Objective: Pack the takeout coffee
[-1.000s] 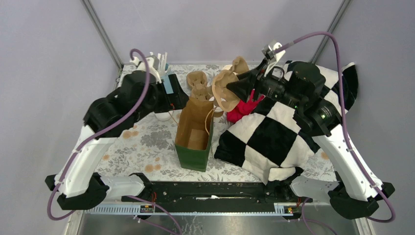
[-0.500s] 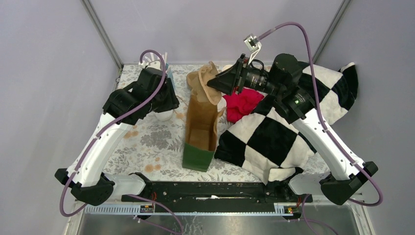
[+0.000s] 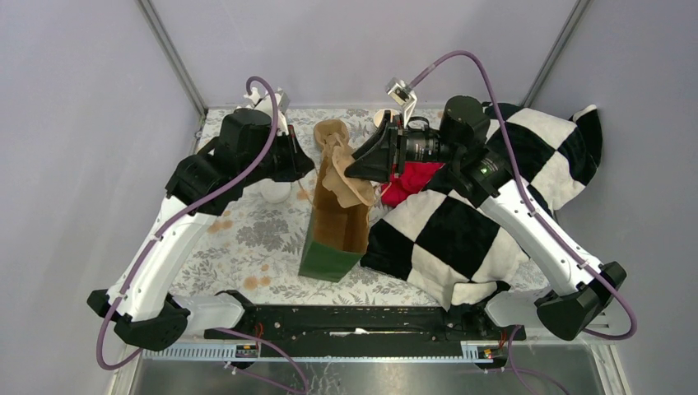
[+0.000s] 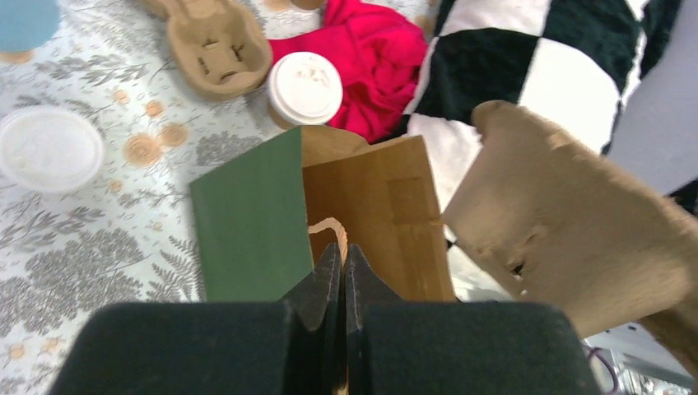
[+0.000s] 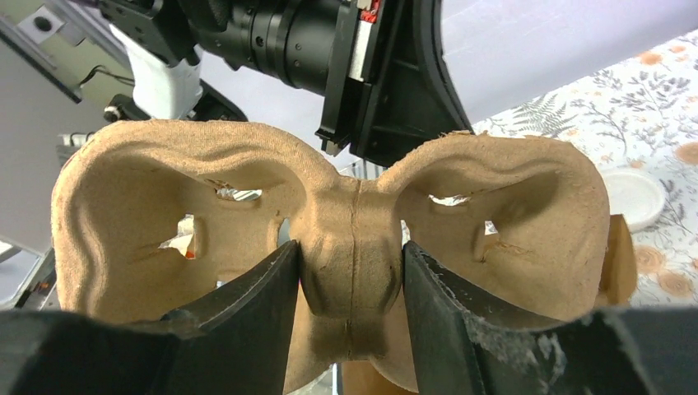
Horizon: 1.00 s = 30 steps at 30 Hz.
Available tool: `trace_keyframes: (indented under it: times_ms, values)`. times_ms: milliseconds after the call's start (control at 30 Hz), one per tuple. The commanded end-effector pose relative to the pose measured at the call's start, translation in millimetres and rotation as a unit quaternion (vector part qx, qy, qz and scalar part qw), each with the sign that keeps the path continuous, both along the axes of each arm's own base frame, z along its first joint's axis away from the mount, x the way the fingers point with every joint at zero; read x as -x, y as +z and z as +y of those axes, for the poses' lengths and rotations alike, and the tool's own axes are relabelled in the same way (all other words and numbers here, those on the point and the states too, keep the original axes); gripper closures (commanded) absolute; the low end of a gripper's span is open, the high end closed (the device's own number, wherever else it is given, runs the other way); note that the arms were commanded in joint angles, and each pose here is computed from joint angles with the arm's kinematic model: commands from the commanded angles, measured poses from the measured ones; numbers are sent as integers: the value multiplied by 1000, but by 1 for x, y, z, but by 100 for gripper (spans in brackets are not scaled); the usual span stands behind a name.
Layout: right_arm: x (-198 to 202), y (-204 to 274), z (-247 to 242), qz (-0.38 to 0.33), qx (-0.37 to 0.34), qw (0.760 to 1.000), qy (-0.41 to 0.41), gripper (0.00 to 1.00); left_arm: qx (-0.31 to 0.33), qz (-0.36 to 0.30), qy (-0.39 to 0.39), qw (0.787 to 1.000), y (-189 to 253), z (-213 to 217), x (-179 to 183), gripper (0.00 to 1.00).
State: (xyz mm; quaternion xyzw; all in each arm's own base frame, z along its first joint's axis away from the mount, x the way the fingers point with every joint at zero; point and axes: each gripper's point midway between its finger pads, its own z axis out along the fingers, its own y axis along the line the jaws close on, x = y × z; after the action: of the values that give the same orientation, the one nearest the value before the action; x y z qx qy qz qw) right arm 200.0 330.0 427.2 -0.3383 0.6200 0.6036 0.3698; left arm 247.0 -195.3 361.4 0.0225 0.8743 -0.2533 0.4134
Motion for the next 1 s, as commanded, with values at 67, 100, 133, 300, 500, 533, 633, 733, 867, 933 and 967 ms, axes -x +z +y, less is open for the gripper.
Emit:
trace_keyframes:
  times_ms: [67,100,133,300,500,533,633,733,867,933,967]
  values:
    - [20,0,3,-11,-26,997,71,46,48,-65,-56,995,36,-21,-3,100]
    - [20,-7,3,-8,-21,997,73,46,47,-65,-60,995,34,-22,-3,100]
    - [22,-15,3,-4,-16,997,74,46,46,-64,-63,995,33,-23,-3,100]
    - [26,-44,1,9,13,996,93,46,45,-69,-72,994,32,-24,-2,100]
    - [33,-68,-1,-59,20,989,137,43,33,-68,-103,992,22,-26,6,100]
    - [33,-71,-1,-68,21,987,146,43,31,-68,-106,992,21,-26,6,100]
    - [31,-86,-2,-91,43,982,160,43,26,-72,-115,990,19,-25,9,100]
    - [27,-98,-3,-111,69,977,166,43,22,-75,-116,990,18,-25,9,100]
    - [31,-111,-9,-97,102,973,181,44,20,-76,-113,990,20,-25,6,100]
    - [33,-111,-12,-98,105,973,180,45,19,-75,-114,990,19,-27,4,100]
    - [34,-110,-14,-107,105,973,175,45,19,-73,-116,990,19,-28,4,100]
